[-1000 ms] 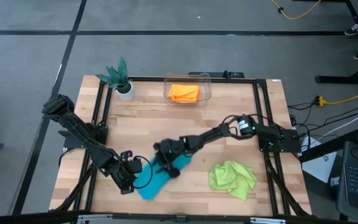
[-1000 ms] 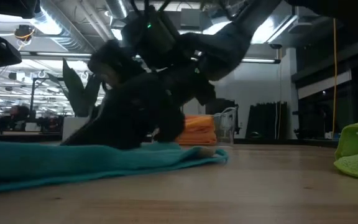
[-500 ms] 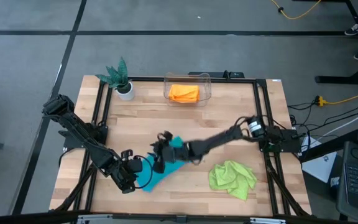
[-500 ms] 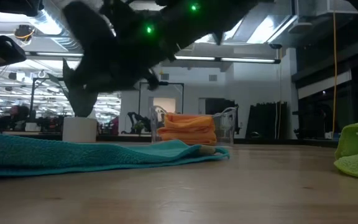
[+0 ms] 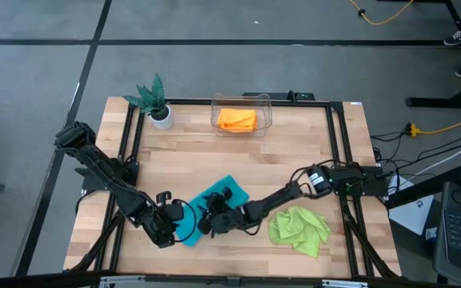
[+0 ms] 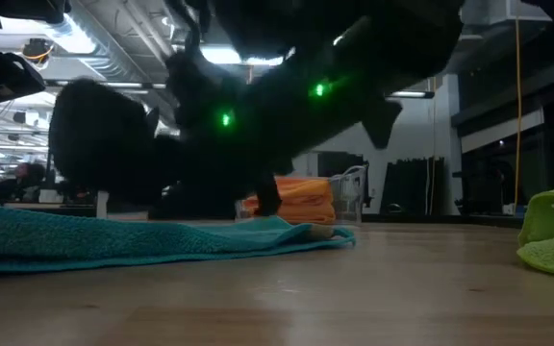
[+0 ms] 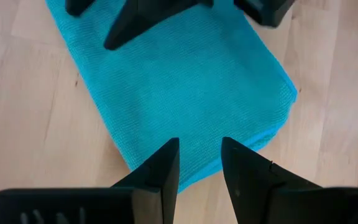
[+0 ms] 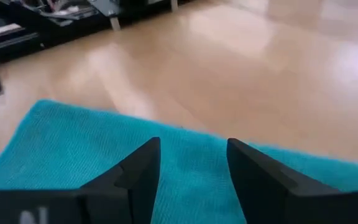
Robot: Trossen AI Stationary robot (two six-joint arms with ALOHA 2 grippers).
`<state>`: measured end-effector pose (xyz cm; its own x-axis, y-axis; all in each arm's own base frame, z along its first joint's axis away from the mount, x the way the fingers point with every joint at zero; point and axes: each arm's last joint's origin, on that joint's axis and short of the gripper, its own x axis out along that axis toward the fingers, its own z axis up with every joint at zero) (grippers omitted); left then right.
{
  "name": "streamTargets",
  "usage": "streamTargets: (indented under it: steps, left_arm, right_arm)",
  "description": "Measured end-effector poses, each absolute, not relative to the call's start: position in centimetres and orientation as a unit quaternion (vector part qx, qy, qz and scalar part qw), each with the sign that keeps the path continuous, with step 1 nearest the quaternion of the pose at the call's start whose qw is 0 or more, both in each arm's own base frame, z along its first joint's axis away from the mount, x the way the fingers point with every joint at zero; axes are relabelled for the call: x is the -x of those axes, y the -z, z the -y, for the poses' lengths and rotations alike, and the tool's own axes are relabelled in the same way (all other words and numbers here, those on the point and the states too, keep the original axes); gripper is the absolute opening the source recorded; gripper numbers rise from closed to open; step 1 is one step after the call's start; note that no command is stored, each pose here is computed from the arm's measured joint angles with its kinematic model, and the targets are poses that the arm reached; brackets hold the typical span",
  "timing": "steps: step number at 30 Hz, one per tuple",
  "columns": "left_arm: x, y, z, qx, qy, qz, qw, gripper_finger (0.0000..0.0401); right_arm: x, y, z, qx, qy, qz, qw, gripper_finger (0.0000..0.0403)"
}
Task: Fold microfiber towels
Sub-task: Fold the blue microfiber towel
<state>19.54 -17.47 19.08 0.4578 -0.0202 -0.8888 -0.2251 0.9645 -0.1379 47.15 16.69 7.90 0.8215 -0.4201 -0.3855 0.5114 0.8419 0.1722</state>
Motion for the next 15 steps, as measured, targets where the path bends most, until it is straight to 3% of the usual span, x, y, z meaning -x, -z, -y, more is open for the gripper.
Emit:
streamTargets:
  steps: [5,10,15]
  left_arm:
    - [-19.5,-19.1,17.5,0.118,-0.061,-0.516,0.846,0.0111]
    - [-19.6,-19.1,17.5,0.117,-0.062,-0.515,0.847,0.0111]
    - [-19.6,-19.1,17.4,0.117,-0.064,-0.514,0.847,0.0111]
  right_arm:
    - [-47.3,-6.1,-16.5,-0.085,0.216,-0.206,0.951,0.0188]
    - [-48.9,-6.3,-13.7,0.016,0.003,-0.265,0.964,0.0188]
    - [-50.1,-6.4,-9.5,0.035,-0.189,-0.243,0.951,0.0188]
